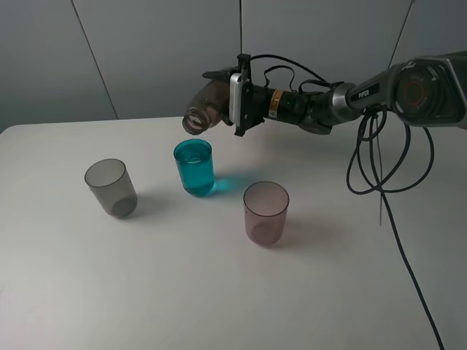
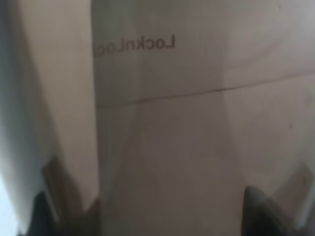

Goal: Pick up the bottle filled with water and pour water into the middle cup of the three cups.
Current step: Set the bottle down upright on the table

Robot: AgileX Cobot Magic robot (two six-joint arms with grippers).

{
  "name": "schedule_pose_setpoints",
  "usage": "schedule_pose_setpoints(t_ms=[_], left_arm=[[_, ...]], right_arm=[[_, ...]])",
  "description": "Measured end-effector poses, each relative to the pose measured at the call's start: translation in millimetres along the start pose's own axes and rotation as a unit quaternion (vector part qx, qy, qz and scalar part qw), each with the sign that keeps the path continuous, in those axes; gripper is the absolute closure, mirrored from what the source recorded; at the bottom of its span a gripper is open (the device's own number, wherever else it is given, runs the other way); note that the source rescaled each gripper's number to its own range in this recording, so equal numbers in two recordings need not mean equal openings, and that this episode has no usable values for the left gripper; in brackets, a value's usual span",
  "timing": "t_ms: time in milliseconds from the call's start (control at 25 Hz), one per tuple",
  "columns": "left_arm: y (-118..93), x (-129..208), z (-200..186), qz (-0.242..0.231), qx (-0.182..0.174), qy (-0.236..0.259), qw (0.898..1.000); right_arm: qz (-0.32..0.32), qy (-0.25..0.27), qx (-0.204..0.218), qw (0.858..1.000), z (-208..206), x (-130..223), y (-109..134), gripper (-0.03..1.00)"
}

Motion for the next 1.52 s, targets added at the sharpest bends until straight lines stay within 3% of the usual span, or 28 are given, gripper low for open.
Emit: schedule_pose_setpoints(t_ms=[200, 400, 640, 800, 920, 1080, 1200, 1360, 1520], left_arm=[[0, 0, 0, 0.0, 0.0, 0.0, 1.0], [0, 0, 0, 0.0, 0.0, 0.0, 1.0], [0, 0, 0, 0.0, 0.0, 0.0, 1.0], [0, 0, 0, 0.0, 0.0, 0.0, 1.0], [0, 0, 0, 0.0, 0.0, 0.0, 1.0], [0, 0, 0, 0.0, 0.0, 0.0, 1.0], [0, 0, 0, 0.0, 0.0, 0.0, 1.0], [0, 0, 0, 0.0, 0.0, 0.0, 1.0], [0, 0, 0, 0.0, 0.0, 0.0, 1.0]], right_arm=[[0.182, 0.004, 0.019, 0.983, 0, 3, -10, 0.97], [0.357, 0.009, 0.054, 0.932, 0, 10, -38, 0.97], [0.477, 0.074, 0.069, 0.873, -14, 24, -64, 0.97], [0.53, 0.182, 0.072, 0.825, -50, 46, -67, 0.97], [0.563, 0.257, 0.087, 0.781, -88, 60, -70, 0.97], [0.601, 0.329, 0.139, 0.715, -139, 66, -70, 0.97], [0.607, 0.368, 0.178, 0.682, -170, 62, -62, 0.97], [0.599, 0.414, 0.178, 0.662, -198, 48, -34, 0.97], [0.587, 0.433, 0.196, 0.655, -218, 34, -20, 0.97]])
Point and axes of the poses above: a point on each arm's last joint axis where the gripper is mounted, z pointing out along that axis toward the gripper, y along the wrist's bending axis when the last joint is at zero, x = y × z, the point moved 7 cm from there along z, pointing out along that axis toward the gripper, and after that the axes turned 15 degrees about -z, right-handed, at the moved point
